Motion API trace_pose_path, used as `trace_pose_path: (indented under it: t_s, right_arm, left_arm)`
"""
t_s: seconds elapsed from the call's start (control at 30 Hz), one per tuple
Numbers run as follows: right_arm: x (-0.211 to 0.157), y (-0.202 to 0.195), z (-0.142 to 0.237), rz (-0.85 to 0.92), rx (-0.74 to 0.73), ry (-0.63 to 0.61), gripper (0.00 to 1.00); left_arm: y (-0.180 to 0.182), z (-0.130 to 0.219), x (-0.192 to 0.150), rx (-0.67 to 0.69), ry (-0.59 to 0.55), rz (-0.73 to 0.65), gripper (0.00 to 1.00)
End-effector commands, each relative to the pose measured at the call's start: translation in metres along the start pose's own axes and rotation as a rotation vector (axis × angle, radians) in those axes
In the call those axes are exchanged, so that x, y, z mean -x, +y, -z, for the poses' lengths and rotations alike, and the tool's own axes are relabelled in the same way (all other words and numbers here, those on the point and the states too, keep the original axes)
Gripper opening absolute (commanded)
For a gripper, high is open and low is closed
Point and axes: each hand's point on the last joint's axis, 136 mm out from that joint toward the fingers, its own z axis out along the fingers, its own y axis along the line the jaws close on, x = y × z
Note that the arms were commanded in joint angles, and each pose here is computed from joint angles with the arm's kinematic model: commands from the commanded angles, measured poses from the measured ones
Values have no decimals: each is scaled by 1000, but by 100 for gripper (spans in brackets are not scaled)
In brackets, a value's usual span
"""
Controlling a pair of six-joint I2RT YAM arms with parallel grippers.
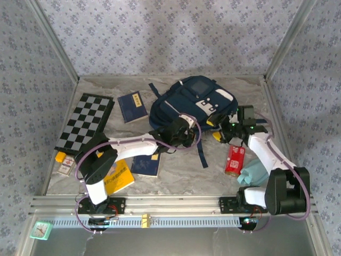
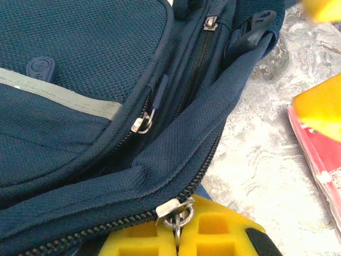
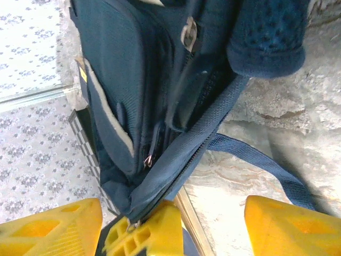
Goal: Pack the student bag
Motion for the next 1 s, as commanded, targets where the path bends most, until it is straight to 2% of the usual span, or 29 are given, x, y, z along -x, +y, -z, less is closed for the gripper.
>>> trace_pose_path:
  t_s: [0.0, 0.17, 0.27, 0.37, 0.47, 0.73, 0.83, 0.97]
  right_arm:
    - [15, 11, -16, -44, 42, -68, 68]
    - [17, 13, -40, -24, 26, -65, 55]
    - [18, 6, -48, -17, -6, -47, 40]
    - [29, 0, -43, 11, -41, -53, 20]
    - [43, -4, -30, 41, -71, -58, 10]
    - [87, 4, -5, 117, -60, -24, 4]
    - [101, 6, -7, 154, -94, -14, 4]
    - [116, 16, -8, 179, -112, -27, 7]
  left_arm:
    - [-29, 7, 38, -71, -101, -33, 0]
    - [-33, 6, 40, -78, -97, -45, 0]
    - [-36, 9, 41, -85, -102, -47, 0]
    - [-34, 11, 35, -80, -87, -54, 0]
    - [-27, 15, 22, -64, -56, -75, 0]
    - [25, 32, -34, 61, 77, -143, 0]
    - [39, 34, -40, 67, 96, -110, 0]
    - [33, 31, -32, 45, 96, -91, 0]
